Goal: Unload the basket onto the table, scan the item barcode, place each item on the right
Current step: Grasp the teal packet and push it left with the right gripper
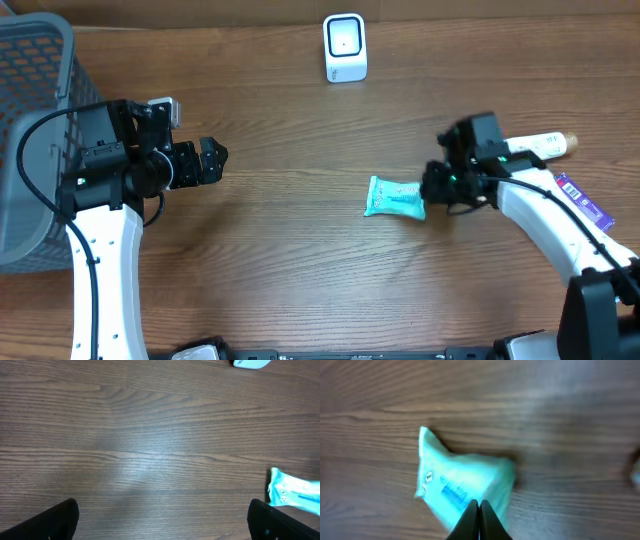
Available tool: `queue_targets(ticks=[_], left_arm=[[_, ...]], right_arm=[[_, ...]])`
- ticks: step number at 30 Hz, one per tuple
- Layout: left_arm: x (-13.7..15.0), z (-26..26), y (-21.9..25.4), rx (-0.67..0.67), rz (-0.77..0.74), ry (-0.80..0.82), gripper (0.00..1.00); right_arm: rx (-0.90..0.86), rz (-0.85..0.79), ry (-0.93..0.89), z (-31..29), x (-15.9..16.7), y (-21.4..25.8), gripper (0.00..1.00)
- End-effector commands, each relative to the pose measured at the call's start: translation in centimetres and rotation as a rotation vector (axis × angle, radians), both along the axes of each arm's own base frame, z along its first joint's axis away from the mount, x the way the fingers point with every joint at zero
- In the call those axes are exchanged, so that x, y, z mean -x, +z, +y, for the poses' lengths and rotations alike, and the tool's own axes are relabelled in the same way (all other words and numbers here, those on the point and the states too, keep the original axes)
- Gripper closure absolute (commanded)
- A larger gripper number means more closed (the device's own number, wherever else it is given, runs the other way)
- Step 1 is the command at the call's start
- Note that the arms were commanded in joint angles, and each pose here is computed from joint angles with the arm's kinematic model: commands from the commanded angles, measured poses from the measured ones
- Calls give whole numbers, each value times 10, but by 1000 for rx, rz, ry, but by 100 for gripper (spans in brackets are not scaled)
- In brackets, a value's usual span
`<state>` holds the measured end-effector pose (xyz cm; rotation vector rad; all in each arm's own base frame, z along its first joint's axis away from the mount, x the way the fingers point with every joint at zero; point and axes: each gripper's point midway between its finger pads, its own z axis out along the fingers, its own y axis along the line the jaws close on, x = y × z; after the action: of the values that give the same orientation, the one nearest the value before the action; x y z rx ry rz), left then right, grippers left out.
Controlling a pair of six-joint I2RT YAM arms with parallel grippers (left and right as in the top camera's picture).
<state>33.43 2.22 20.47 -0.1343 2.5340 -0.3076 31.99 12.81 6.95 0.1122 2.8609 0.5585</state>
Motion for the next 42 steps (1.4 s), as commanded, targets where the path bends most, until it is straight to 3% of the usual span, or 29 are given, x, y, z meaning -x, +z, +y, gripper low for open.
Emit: queue_targets(ticks=[1,8,9,10,12,15,25,34,42], left_arm=[[-2,-4,7,3,-22,-19,0],[-2,-4,7,3,-22,-19,0],[-2,-4,7,3,-22,-20,1],[-2,-4,7,3,-22,-19,0],[-2,-4,7,4,-22,-19,0],[-2,-4,7,3,-22,-20,1],[-2,-4,7,3,-22,-19,1],[-2,-4,7,3,-22,-19,0],[-2,-4,7,3,-22,-19,0]], right_arm=[[194,-143,36,6,-19,31,96],[174,-180,93,34,-17,40,96],[161,-164,85,34,-15,40,77],[138,-131,60,33,-11,38,43],[96,-73,28,31,-4,36,28],[13,14,1,21,5,32,15],[-306,92,98,10,14,11,21],[-356,253,81,12,16,-47,24],[-361,244,96,1,14,-59,23]])
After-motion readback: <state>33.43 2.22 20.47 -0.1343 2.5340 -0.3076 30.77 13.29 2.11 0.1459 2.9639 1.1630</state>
